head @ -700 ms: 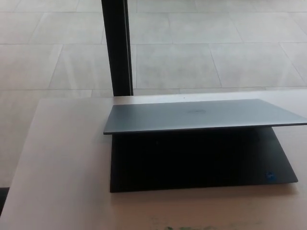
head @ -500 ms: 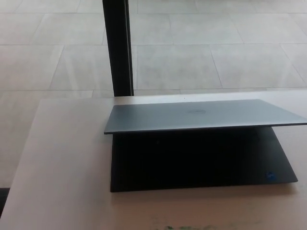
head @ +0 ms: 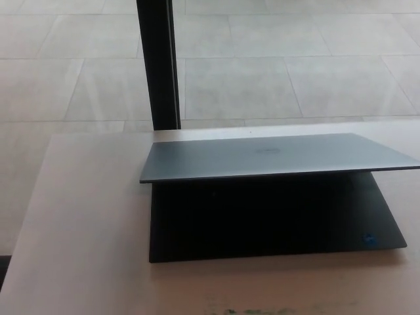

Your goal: The robot uses its right hand to push down on the lid of a laptop kept in the middle of the desk to close it

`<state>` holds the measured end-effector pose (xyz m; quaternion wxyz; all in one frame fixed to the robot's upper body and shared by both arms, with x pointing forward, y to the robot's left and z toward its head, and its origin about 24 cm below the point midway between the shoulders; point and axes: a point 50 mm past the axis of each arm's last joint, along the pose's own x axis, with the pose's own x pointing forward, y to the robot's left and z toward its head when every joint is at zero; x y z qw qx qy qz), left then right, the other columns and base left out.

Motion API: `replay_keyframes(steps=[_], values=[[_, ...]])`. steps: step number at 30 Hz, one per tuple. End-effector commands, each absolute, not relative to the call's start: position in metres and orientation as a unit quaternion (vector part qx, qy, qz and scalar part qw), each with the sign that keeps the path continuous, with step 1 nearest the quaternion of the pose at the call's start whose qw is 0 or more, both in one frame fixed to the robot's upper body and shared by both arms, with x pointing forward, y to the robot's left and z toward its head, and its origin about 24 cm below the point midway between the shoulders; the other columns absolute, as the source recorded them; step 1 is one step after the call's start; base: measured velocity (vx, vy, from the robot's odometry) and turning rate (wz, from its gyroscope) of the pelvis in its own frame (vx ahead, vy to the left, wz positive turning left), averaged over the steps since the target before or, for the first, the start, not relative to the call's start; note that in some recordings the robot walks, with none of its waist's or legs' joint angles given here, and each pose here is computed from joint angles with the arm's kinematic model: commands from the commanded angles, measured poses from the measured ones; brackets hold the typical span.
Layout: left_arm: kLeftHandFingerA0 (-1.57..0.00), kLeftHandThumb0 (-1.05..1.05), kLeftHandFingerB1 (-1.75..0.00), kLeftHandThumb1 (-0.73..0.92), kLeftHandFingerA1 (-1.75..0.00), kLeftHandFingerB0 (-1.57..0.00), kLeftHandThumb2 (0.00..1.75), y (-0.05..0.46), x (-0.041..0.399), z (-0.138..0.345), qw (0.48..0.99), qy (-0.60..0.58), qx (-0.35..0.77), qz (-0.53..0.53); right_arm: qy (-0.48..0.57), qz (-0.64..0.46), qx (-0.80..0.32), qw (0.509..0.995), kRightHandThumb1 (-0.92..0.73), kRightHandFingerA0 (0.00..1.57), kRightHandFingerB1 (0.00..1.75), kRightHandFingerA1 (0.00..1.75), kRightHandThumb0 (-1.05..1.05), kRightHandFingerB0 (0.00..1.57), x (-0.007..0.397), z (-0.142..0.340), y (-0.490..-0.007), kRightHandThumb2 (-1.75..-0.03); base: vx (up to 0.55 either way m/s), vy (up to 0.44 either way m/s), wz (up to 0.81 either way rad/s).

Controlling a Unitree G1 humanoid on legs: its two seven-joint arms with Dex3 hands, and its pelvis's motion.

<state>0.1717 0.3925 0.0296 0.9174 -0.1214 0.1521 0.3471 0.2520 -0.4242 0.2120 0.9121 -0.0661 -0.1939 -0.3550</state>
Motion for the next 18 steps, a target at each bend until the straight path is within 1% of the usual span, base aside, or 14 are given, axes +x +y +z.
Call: replay_keyframes(steps=[1, 2, 3, 5, 6, 7, 9, 10, 11, 12, 13, 14, 17, 18], values=[[-0.27, -0.96, -0.61, 0.77, -0.82, -0.39, 0.64, 0.392, 0.168, 0.029, 0.907, 0.170, -0.151, 0.355, -0.267, -0.256, -0.126, 0.921, -0.92, 0.24, 0.31, 0.38, -0.95, 0.20, 0.278, 0.281, -0.382, -0.81, 0.00, 0.000, 0.00], [-0.27, -0.96, -0.61, 0.77, -0.82, -0.38, 0.64, 0.392, 0.168, 0.030, 0.907, 0.170, -0.153, 0.352, -0.273, -0.230, -0.134, 0.925, -0.92, 0.26, 0.31, 0.38, -0.98, 0.21, 0.283, 0.288, -0.371, -0.79, 0.00, 0.000, 0.00], [-0.30, -0.96, -0.63, 0.56, -0.74, -0.35, 1.02, 0.392, 0.168, 0.030, 0.908, 0.172, -0.154, 0.350, -0.280, -0.195, -0.147, 0.928, -0.91, 0.27, 0.31, 0.39, -0.98, 0.22, 0.291, 0.294, -0.357, -0.79, 0.00, 0.000, 0.00], [-0.30, -0.96, -0.63, 0.56, -0.74, -0.35, 1.02, 0.392, 0.168, 0.029, 0.908, 0.173, -0.152, 0.349, -0.286, -0.165, -0.161, 0.930, -0.91, 0.27, 0.31, 0.39, -0.98, 0.22, 0.298, 0.299, -0.345, -0.79, 0.00, 0.000, 0.00], [-0.25, -0.92, -0.67, 0.57, -0.70, -0.42, 1.10, 0.392, 0.168, 0.029, 0.911, 0.175, -0.147, 0.343, -0.288, -0.122, -0.195, 0.930, -0.92, 0.28, 0.30, 0.38, -0.99, 0.23, 0.306, 0.300, -0.325, -0.77, 0.00, 0.000, 0.00], [-0.26, -0.97, -0.59, 0.78, -0.78, -0.38, 0.64, 0.393, 0.168, 0.029, 0.911, 0.176, -0.145, 0.344, -0.283, -0.110, -0.208, 0.930, -0.92, 0.29, 0.30, 0.38, -1.01, 0.22, 0.309, 0.300, -0.318, -0.78, 0.00, 0.000, 0.00], [-0.26, -0.97, -0.59, 0.78, -0.78, -0.38, 0.64, 0.393, 0.168, 0.029, 0.911, 0.177, -0.145, 0.344, -0.280, -0.104, -0.214, 0.930, -0.92, 0.29, 0.30, 0.38, -1.01, 0.22, 0.310, 0.300, -0.314, -0.78, 0.00, 0.000, 0.00], [-0.31, -0.96, -0.59, 0.76, -0.79, -0.41, 0.63, 0.392, 0.167, 0.029, 0.907, 0.175, -0.149, 0.352, -0.278, -0.066, -0.244, 0.927, -0.92, 0.29, 0.31, 0.41, -0.99, 0.22, 0.316, 0.295, -0.293, -0.79, -0.03, -0.003, 0.07], [-0.27, -0.96, -0.60, 0.77, -0.80, -0.39, 0.64, 0.392, 0.166, 0.029, 0.908, 0.176, -0.152, 0.349, -0.275, -0.037, -0.264, 0.924, -0.92, 0.29, 0.31, 0.41, -0.99, 0.23, 0.319, 0.290, -0.277, -0.79, 0.00, 0.000, 0.00], [-0.31, -0.90, -0.62, 0.57, -0.72, -0.35, 1.12, 0.391, 0.166, 0.029, 0.909, 0.177, -0.147, 0.348, -0.268, -0.004, -0.290, 0.919, -0.92, 0.26, 0.31, 0.40, -0.98, 0.21, 0.321, 0.283, -0.264, -0.79, 0.00, 0.000, 0.00], [-0.31, -0.90, -0.62, 0.57, -0.72, -0.35, 1.12, 0.391, 0.166, 0.029, 0.909, 0.178, -0.145, 0.349, -0.265, 0.009, -0.299, 0.917, -0.92, 0.26, 0.31, 0.40, -0.98, 0.21, 0.321, 0.280, -0.259, -0.79, 0.00, 0.000, 0.00], [-0.28, -0.98, -0.59, 0.77, -0.78, -0.39, 0.64, 0.390, 0.167, 0.030, 0.912, 0.179, -0.143, 0.341, -0.258, 0.025, -0.310, 0.915, -0.91, 0.23, 0.32, 0.41, -0.98, 0.20, 0.322, 0.275, -0.253, -0.81, 0.00, 0.000, 0.00], [-0.28, -0.97, -0.58, 0.78, -0.79, -0.39, 0.64, 0.390, 0.168, 0.030, 0.910, 0.182, -0.147, 0.344, -0.235, 0.064, -0.339, 0.909, -0.92, 0.17, 0.31, 0.41, -0.96, 0.24, 0.326, 0.261, -0.241, -0.77, 0.00, 0.000, 0.00], [-0.28, -0.97, -0.66, 0.59, -0.72, -0.44, 1.12, 0.391, 0.168, 0.029, 0.908, 0.183, -0.148, 0.346, -0.225, 0.073, -0.364, 0.901, -0.91, 0.12, 0.34, 0.43, -1.03, 0.20, 0.328, 0.257, -0.238, -0.84, 0.00, 0.000, 0.00]])
